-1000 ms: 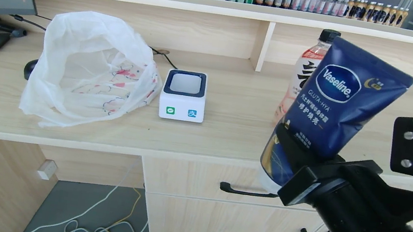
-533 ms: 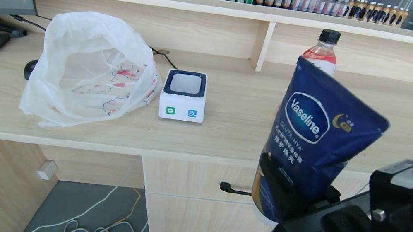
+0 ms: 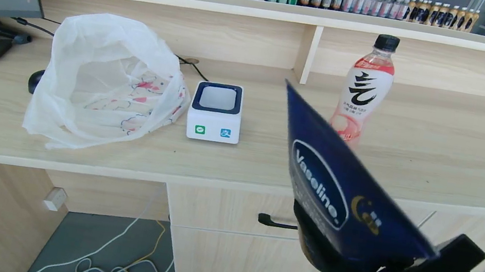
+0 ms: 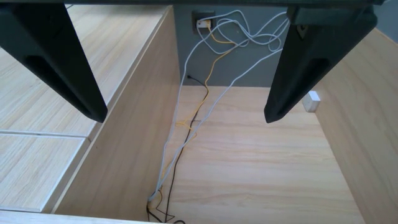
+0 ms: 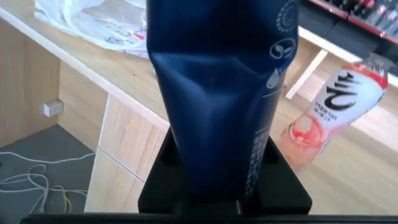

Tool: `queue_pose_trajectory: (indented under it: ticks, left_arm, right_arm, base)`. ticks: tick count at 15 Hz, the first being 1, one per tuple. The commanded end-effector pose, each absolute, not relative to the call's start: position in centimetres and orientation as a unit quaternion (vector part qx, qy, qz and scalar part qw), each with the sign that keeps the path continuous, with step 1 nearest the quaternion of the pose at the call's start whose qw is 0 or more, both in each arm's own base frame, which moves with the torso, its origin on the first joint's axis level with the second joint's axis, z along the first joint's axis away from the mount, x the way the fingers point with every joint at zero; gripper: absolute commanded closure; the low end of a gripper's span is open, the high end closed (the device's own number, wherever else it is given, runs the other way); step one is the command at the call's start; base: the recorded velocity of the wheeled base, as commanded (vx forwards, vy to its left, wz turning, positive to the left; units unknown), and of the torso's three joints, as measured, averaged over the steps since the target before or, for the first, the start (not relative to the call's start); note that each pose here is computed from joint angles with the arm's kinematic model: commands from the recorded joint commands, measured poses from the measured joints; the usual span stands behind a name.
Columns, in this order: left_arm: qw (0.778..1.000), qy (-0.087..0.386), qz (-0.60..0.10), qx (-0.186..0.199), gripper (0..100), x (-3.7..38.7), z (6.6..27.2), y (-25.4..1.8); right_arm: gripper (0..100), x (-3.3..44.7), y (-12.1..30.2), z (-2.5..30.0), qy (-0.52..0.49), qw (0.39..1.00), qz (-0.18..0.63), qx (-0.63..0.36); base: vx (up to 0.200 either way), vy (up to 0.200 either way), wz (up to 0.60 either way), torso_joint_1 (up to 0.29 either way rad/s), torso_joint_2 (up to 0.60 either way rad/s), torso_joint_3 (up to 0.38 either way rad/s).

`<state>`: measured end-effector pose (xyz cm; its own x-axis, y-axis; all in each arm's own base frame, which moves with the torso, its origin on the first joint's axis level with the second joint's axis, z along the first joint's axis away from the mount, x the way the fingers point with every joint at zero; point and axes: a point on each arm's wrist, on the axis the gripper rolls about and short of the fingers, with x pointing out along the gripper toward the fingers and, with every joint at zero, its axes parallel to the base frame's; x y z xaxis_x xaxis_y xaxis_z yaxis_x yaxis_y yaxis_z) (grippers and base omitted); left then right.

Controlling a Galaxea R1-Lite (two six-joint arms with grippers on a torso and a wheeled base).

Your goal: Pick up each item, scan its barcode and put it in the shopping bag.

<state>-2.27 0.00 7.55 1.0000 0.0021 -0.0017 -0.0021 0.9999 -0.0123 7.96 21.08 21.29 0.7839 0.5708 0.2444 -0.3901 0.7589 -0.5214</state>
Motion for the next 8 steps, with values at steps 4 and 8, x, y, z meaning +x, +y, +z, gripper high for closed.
queue_pose_trajectory:
  ticks: [4, 8]
  left_arm:
    - [1.0, 0.001, 0.002, -0.006, 0, -2.3, 7.6, 0.0]
    - [1.0, 0.001, 0.002, -0.006, 0, -2.3, 7.6, 0.0]
  right_arm:
    - [100, 7.6, 21.5, 21.6, -0.296, 0.838, 0.334, -0.315]
    - [100, 7.9, 21.8, 20.1, -0.317, 0.793, 0.375, -0.36]
  base:
    - [0.0, 0.0, 0.0, 0.0, 0.0, 0.0]
    - [0.0, 0.0, 0.0, 0.0, 0.0, 0.0]
